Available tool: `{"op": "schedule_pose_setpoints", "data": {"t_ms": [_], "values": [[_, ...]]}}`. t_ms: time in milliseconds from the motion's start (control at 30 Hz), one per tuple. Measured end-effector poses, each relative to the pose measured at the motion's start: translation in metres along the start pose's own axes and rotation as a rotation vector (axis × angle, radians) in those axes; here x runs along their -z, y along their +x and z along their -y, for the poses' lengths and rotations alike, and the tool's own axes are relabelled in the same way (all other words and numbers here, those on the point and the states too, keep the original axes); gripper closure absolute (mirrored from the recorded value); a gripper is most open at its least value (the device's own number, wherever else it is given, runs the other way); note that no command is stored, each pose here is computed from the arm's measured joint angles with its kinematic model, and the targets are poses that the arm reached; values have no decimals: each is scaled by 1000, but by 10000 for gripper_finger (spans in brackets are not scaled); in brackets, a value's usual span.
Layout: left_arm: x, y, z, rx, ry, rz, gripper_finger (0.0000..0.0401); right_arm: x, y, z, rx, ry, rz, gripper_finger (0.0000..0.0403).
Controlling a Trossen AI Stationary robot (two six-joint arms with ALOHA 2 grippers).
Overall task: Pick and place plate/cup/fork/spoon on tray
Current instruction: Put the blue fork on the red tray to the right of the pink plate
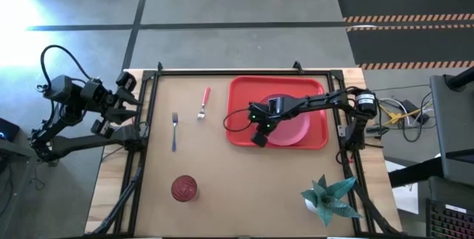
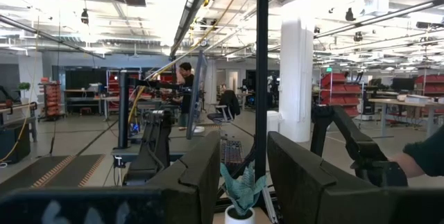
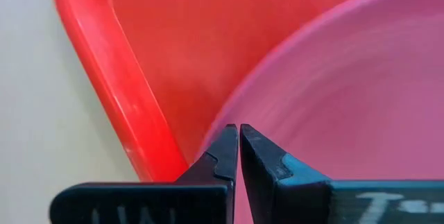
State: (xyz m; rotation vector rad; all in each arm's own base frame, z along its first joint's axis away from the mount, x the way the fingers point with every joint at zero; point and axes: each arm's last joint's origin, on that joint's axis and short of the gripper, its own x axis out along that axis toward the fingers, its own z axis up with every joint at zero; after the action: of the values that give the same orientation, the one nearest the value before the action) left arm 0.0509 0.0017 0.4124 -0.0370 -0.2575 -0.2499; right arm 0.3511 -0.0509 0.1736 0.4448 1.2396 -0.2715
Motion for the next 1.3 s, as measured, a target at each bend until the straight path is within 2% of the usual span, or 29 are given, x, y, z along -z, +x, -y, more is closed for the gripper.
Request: {"op": "schedule_pose_setpoints", "data": {"t_ms": [467,767,933,1000,1100,1200,1300], "values": [[0,0,0,0,0,0,299,-19,-2,-7,-71,-9,197,394],[0,0,0,0,0,0,299,-5,0,2,14,2,51,394],[2,0,-1,-11,-7,-18,299,-6,0,2,10,2,64,394],[8,0,-4,-81,-1,-61,299,-9,-4,0,5,1,77,394],[25,0,-12,-283,-23,-204,299,-23,-21,-6,-24,-21,143,394],[39,1,-22,-484,-67,-327,299,-40,-46,-15,-83,-79,230,394],[46,7,-31,-595,-93,-381,299,-57,-78,-25,-123,-135,334,394]]}}
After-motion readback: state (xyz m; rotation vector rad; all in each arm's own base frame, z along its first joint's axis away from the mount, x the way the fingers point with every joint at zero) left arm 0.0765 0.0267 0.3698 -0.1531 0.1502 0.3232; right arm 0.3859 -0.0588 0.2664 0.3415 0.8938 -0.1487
